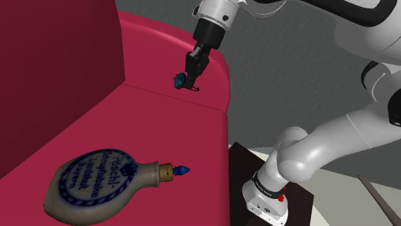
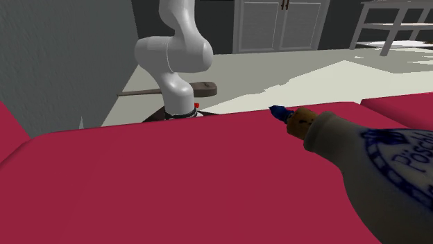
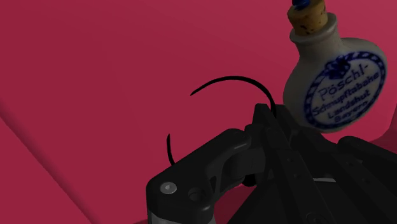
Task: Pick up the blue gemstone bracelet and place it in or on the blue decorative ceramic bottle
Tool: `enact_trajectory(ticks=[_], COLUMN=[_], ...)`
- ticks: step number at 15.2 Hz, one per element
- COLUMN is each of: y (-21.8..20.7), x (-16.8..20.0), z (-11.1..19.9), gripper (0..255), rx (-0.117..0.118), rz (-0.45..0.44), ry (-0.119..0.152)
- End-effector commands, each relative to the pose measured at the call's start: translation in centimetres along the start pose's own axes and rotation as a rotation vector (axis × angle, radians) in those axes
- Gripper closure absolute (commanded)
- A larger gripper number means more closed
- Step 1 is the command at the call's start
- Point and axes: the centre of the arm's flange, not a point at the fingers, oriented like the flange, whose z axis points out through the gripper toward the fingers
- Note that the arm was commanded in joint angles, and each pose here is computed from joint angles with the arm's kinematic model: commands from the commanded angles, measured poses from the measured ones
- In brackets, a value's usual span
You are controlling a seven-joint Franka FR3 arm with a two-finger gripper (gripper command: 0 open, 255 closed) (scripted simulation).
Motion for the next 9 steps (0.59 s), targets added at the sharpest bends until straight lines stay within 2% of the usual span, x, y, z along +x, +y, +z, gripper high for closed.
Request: enact_trajectory(ticks=[1, 9], y=[-2.5, -12.6], x=[0.4, 1.2], z=[0.7, 3.6], gripper=[255, 255], rx=[0.001, 0.001], rz=[0.001, 0.001], ry=[0.000, 0.000])
